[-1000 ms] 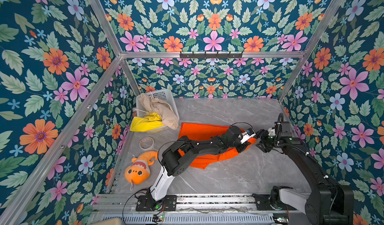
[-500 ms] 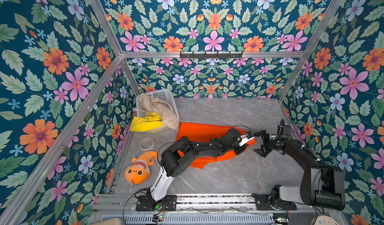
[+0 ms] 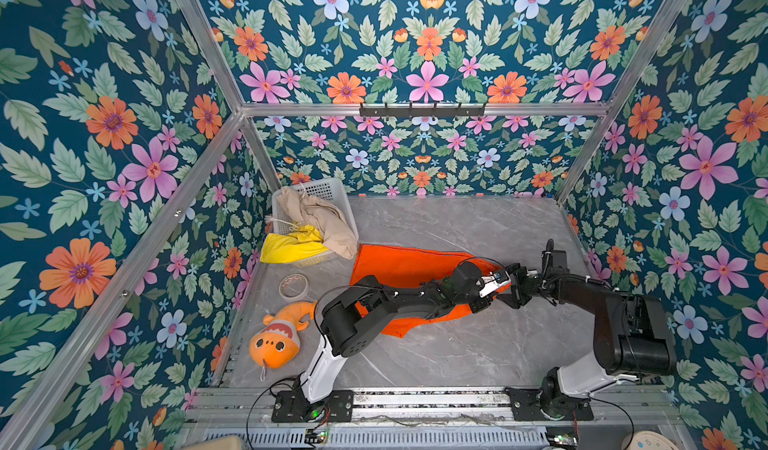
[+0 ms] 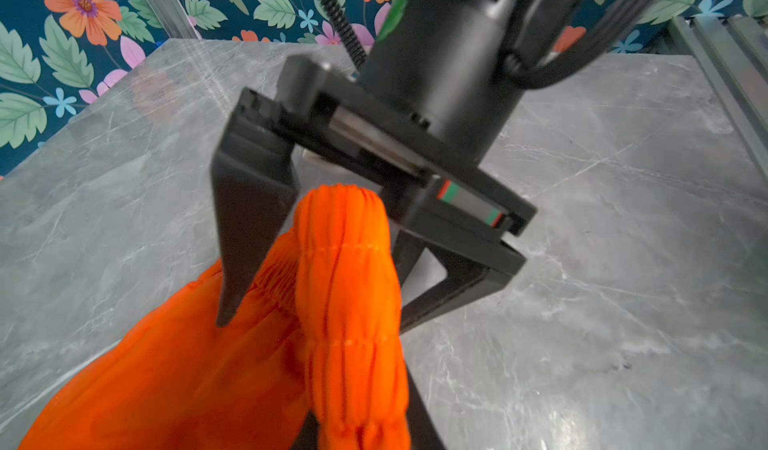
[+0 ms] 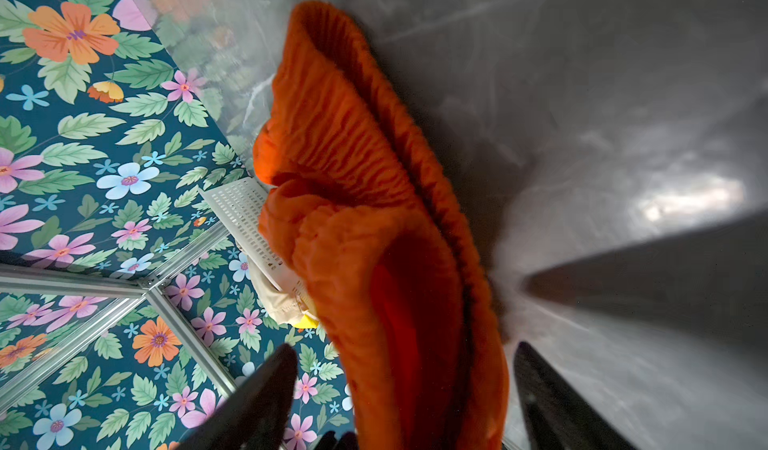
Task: Fold and stack the shorts
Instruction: 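Fold the waistband toward the hems with the right gripper while the left holds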
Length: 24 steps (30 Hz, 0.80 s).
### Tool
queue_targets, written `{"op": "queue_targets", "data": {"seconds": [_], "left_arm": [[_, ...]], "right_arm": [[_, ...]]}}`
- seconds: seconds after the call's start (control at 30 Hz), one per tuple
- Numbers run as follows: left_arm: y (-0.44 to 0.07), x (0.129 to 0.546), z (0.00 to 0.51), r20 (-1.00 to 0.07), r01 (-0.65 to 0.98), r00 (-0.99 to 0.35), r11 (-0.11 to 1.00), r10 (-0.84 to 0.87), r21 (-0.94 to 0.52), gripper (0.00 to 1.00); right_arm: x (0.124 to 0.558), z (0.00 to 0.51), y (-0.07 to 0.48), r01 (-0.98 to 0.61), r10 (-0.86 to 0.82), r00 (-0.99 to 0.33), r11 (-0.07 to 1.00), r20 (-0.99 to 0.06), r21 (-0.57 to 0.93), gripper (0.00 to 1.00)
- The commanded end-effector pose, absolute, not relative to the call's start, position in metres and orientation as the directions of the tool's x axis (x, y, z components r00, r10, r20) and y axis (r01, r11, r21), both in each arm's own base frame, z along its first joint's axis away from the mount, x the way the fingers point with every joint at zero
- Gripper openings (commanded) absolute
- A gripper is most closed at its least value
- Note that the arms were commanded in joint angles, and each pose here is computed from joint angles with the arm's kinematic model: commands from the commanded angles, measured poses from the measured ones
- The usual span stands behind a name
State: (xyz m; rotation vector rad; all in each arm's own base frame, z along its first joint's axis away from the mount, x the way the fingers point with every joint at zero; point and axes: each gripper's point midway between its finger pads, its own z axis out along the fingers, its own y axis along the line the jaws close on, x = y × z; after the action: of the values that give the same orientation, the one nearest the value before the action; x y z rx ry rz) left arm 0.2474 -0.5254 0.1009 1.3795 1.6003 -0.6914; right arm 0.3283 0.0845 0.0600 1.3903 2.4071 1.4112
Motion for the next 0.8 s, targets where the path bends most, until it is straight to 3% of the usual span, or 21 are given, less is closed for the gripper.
{"op": "queue_targets", "data": {"seconds": [0.0, 0.07, 0.23, 0.4, 0.57, 0.77], "left_arm": [[-0.529, 0.239, 0.112, -0.892, 0.975, 0.021, 0.189, 0.452, 0.118, 0.50], [-0.525, 0.236, 0.122, -0.893, 0.976, -0.017, 0.200, 0.451, 0.082, 0.65], [-0.491, 0.243, 0.159, -0.909, 0.952, -0.175, 0.299, 0.378, -0.059, 0.73], [-0.428, 0.275, 0.161, -0.840, 0.824, -0.415, 0.536, 0.351, -0.183, 0.73], [-0.343, 0.305, 0.134, -0.668, 0.557, -0.706, 0.767, 0.234, -0.319, 0.73], [-0.276, 0.306, 0.104, -0.527, 0.310, -0.848, 0.862, 0.059, -0.402, 0.71]], "right_arm": [[0.335, 0.057, 0.083, 0.647, 0.692, -0.634, 0.230, 0.346, 0.727, 0.55], [0.334, 0.053, 0.083, 0.637, 0.678, -0.657, 0.263, 0.331, 0.724, 0.40], [0.330, 0.064, 0.072, 0.588, 0.661, -0.712, 0.376, 0.238, 0.716, 0.21], [0.323, 0.094, 0.049, 0.520, 0.622, -0.778, 0.550, 0.095, 0.653, 0.17], [0.323, 0.125, 0.029, 0.431, 0.540, -0.841, 0.711, -0.039, 0.555, 0.17], [0.331, 0.164, 0.011, 0.347, 0.463, -0.871, 0.815, -0.162, 0.464, 0.17]]}}
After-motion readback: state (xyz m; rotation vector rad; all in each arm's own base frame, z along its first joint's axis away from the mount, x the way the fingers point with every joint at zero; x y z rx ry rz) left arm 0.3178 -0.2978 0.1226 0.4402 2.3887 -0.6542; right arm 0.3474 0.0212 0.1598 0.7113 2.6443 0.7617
